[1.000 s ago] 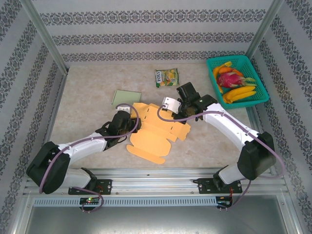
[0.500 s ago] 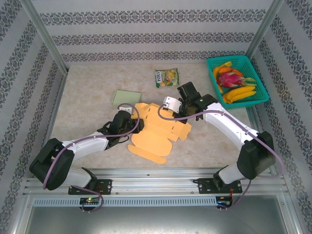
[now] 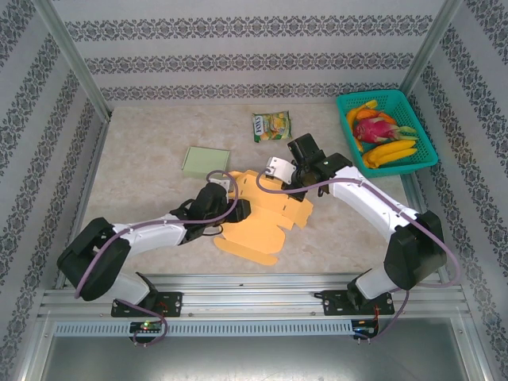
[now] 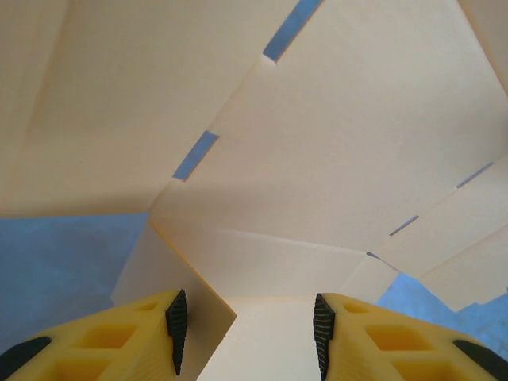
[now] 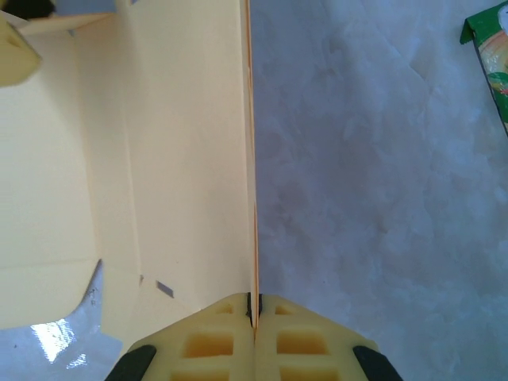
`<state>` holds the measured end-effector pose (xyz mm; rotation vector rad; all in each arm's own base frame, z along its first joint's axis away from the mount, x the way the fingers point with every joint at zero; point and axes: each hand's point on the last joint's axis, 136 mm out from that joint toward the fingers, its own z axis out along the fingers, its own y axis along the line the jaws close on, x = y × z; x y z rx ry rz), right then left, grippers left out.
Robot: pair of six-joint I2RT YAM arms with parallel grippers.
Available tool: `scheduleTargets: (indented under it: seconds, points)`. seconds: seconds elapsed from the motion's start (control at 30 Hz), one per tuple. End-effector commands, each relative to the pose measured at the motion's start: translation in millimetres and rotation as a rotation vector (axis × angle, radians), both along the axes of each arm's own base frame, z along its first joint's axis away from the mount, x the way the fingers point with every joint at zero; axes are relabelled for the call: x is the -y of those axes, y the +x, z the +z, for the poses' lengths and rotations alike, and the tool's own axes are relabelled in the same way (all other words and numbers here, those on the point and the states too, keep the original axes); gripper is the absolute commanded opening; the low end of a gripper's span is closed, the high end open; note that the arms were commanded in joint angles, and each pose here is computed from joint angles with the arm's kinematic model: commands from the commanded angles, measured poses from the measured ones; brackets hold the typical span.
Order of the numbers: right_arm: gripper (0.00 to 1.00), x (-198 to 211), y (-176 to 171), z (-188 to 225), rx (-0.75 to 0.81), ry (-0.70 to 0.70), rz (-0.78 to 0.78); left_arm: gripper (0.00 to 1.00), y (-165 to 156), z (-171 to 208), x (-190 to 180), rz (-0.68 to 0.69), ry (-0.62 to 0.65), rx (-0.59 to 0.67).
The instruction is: Fold the paper box
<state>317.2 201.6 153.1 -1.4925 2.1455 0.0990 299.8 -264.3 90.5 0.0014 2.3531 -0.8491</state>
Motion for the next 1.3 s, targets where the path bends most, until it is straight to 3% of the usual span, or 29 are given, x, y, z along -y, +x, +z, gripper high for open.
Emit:
scheduleTargets:
  seconds: [0.0, 0.27, 0.6, 0.83, 1.03, 1.27]
  points:
    - [0.00, -14, -3, 6, -0.013, 0.069, 0.051, 0.48, 13, 20, 20, -0.002, -0.078, 0.051]
    - [0.00, -8, -1, 0, -0.002, 0.028, 0.053, 0.48, 12, 28, 6, 0.021, -0.022, 0.087]
    - [0.00, 1, 9, 5, 0.075, 0.009, 0.043, 0.52, -13, 53, -96, 0.282, 0.245, 0.183]
    - [0.00, -5, 4, 17, 0.236, -0.014, 0.137, 0.52, -28, 70, -139, 0.414, 0.261, 0.266]
    - [0.00, -14, 4, 31, 0.459, -0.104, 0.235, 0.55, -39, 80, -148, 0.402, 0.193, 0.388]
    - [0.00, -35, -9, 31, 0.582, -0.157, 0.427, 0.60, -49, 82, -127, 0.240, 0.134, 0.521]
